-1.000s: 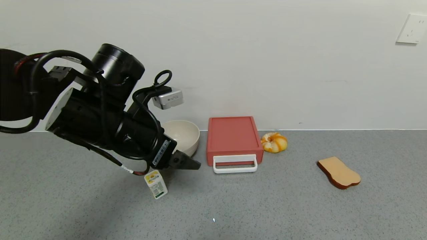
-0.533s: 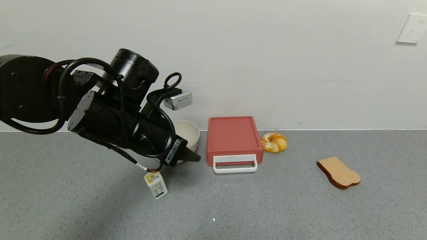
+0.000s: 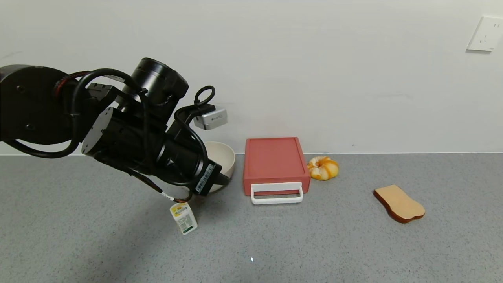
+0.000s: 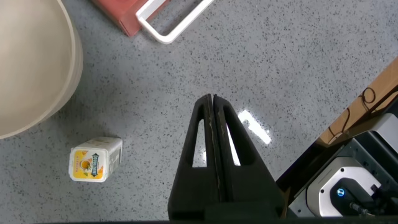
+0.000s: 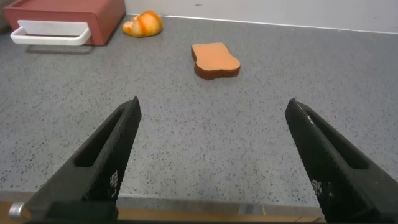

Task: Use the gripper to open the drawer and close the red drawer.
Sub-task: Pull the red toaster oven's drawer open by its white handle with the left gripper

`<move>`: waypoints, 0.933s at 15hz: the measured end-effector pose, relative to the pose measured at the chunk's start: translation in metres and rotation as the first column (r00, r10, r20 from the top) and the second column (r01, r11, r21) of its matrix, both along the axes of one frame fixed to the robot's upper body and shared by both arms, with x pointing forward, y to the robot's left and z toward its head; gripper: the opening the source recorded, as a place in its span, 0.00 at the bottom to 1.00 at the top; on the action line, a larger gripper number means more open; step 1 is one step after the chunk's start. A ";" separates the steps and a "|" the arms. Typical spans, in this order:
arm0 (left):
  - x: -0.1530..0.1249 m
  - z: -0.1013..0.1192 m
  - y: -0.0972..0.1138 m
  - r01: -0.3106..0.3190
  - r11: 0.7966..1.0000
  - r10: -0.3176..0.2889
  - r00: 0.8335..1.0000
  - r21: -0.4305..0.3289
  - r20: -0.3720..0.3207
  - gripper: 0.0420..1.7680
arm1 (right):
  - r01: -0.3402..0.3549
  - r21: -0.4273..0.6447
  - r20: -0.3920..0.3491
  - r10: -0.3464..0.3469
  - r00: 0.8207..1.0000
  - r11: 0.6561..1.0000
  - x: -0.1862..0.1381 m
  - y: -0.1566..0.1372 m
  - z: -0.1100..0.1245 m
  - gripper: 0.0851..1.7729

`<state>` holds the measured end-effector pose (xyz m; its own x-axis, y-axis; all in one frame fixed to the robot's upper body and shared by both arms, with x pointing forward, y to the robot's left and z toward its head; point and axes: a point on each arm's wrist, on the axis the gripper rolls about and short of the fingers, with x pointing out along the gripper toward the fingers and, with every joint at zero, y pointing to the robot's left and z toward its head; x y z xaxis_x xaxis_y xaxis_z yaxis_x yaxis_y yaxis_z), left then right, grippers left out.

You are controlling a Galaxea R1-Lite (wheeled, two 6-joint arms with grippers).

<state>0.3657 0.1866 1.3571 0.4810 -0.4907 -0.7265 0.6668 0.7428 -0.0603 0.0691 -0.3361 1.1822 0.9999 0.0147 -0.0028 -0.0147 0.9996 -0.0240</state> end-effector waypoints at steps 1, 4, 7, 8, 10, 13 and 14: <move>0.000 0.000 0.000 0.000 1.000 0.000 1.000 -0.001 0.002 0.04 | 0.000 0.000 0.000 0.000 1.000 1.000 0.000 0.000 0.000 0.96; 0.000 0.000 0.000 -0.001 1.000 0.001 1.000 -0.002 0.001 0.04 | 0.000 0.000 0.000 0.000 1.000 1.000 0.000 0.000 0.000 0.96; 0.002 0.000 -0.001 -0.001 1.000 0.001 1.000 -0.001 0.002 0.04 | 0.000 0.000 0.000 0.000 1.000 1.000 0.000 0.000 0.000 0.96; 0.002 0.000 -0.001 -0.001 1.000 0.001 1.000 -0.001 0.002 0.04 | 0.000 0.000 0.000 0.000 1.000 1.000 0.000 0.000 0.000 0.96; 0.005 -0.001 -0.004 0.002 1.000 -0.002 1.000 0.000 -0.001 0.04 | 0.000 0.000 0.000 0.000 1.000 1.000 0.000 0.000 0.000 0.96; 0.011 -0.005 -0.013 0.016 1.000 -0.016 1.000 0.007 -0.009 0.04 | 0.000 0.000 0.000 0.000 1.000 1.000 0.000 0.000 0.000 0.96; 0.013 -0.006 -0.018 0.018 1.000 -0.018 1.000 0.011 -0.007 0.04 | 0.000 0.000 0.000 0.000 1.000 1.000 0.000 0.000 0.000 0.96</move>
<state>0.3790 0.1690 1.3512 0.4670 -0.4913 -0.7352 0.6797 0.7312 -0.0569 0.0691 -0.3361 1.1822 0.9999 0.0147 -0.0032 -0.0148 0.9996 -0.0240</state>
